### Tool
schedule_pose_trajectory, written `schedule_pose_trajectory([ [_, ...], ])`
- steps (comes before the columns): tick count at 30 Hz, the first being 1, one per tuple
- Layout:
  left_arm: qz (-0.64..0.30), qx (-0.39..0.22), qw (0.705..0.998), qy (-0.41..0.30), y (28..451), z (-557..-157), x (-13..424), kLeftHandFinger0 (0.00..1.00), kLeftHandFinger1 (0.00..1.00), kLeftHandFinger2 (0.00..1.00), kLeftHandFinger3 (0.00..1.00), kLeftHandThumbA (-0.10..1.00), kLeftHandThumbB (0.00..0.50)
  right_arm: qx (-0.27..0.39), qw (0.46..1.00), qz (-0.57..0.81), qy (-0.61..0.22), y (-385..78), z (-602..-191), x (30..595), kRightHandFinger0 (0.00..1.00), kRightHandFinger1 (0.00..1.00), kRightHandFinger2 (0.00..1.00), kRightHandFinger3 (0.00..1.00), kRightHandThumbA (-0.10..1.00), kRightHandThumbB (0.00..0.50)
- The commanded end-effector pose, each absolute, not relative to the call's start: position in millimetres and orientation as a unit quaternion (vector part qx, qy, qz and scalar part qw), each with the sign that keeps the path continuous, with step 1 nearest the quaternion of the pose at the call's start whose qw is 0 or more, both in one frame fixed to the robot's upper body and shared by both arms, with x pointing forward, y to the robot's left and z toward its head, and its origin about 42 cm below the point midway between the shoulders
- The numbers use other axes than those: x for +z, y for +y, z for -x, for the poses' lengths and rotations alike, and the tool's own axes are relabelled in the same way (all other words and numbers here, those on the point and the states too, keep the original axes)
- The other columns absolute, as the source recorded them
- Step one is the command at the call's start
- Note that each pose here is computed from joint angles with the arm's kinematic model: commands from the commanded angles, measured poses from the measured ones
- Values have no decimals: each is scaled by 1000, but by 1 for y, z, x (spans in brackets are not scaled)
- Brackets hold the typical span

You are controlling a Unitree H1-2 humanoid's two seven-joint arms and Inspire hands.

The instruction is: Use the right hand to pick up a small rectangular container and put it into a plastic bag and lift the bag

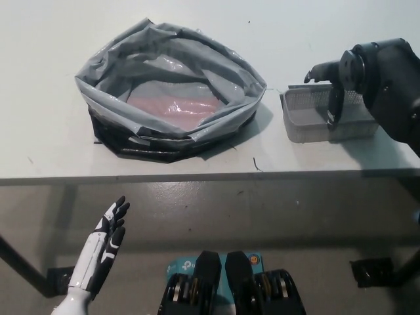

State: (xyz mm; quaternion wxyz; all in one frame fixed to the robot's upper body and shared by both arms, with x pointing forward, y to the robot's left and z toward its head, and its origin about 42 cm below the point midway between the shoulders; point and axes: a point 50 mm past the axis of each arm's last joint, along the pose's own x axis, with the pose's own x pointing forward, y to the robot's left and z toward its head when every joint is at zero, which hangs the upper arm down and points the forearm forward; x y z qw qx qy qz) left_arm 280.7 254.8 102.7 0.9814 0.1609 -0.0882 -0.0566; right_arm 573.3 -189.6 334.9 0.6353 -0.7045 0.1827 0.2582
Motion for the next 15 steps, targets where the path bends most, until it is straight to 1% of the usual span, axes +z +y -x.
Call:
schedule_pose_trajectory([
  [1, -168, -61, 976, -122, 255, -284, 116, 1000, 1000, 1000, 1000, 1000, 266, 238, 641, 716, 139, -186, -577, 400, 1000, 1000, 1000, 1000, 1000, 500],
  [3, -166, -62, 976, -122, 255, -284, 115, 1000, 1000, 1000, 1000, 1000, 269, 237, 639, 719, 138, -188, -576, 399, 1000, 1000, 1000, 1000, 1000, 500],
  [6, -170, -64, 975, -127, 256, -285, 116, 1000, 1000, 1000, 1000, 1000, 250, 234, 636, 723, 138, -190, -575, 399, 1000, 1000, 1000, 1000, 1000, 500],
  [15, -165, -65, 976, -124, 255, -285, 115, 1000, 1000, 1000, 1000, 1000, 266, 236, 646, 711, 143, -194, -574, 391, 1000, 1000, 1000, 1000, 1000, 500],
])
